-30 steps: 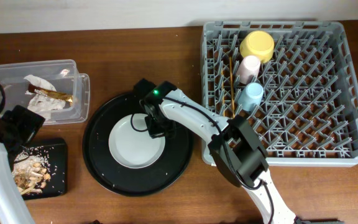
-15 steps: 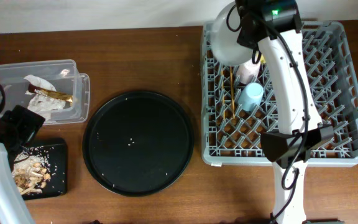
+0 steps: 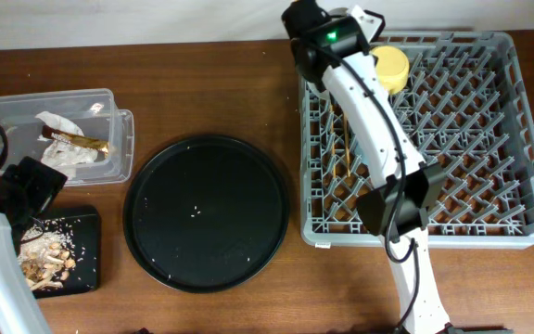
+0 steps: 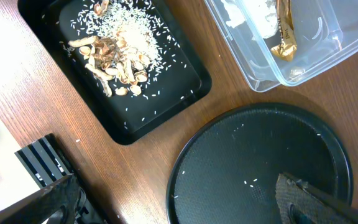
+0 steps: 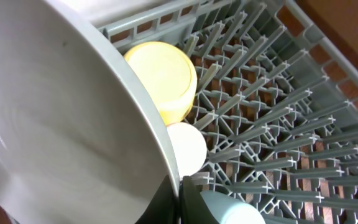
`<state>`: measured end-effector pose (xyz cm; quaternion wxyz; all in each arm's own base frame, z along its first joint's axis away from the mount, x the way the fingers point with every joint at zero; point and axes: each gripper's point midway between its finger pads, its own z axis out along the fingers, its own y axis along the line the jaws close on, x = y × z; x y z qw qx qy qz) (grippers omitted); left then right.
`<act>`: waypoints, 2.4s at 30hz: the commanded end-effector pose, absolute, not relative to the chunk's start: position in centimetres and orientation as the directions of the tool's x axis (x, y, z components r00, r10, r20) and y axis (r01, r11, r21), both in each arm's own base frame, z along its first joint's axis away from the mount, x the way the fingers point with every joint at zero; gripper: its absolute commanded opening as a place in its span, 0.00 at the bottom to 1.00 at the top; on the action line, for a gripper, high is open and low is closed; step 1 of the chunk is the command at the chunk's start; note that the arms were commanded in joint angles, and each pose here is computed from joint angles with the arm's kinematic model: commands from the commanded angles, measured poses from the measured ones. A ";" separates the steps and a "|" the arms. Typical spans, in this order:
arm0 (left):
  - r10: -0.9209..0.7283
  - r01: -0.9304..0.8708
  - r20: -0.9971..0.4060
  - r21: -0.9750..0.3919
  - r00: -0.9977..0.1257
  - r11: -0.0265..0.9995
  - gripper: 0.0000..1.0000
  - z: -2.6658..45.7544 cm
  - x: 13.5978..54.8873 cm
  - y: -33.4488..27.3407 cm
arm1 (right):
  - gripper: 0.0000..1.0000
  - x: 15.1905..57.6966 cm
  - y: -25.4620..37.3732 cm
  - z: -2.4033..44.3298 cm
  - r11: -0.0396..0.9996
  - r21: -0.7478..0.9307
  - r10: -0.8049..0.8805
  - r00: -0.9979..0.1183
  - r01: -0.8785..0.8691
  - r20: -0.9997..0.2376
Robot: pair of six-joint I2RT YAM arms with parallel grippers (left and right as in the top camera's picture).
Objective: Sort waste into correct bins and load items into the dishwasher rack
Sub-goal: 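Stand the white plate upright in the rack's left column, then release the plate and withdraw the right gripper from the rack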
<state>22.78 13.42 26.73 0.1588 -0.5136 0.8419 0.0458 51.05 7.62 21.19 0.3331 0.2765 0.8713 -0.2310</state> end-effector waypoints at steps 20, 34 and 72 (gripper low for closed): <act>-0.851 -0.880 -0.318 -0.089 -0.418 0.466 0.99 26.9 22.8 13.5 | 0.80 49.1 11.7 23.8 0.805 -0.300 0.171 -0.685 0.511 -0.708; -0.851 -0.880 -0.318 -0.088 -0.418 0.466 0.99 26.9 22.8 13.5 | 0.05 50.6 3.0 27.3 0.863 0.289 0.503 -0.750 0.413 -0.430; -0.851 -0.880 -0.318 -0.089 -0.418 0.466 0.99 26.9 22.8 13.5 | 0.98 22.7 11.5 33.8 0.958 0.231 -0.071 -0.919 -0.172 -0.388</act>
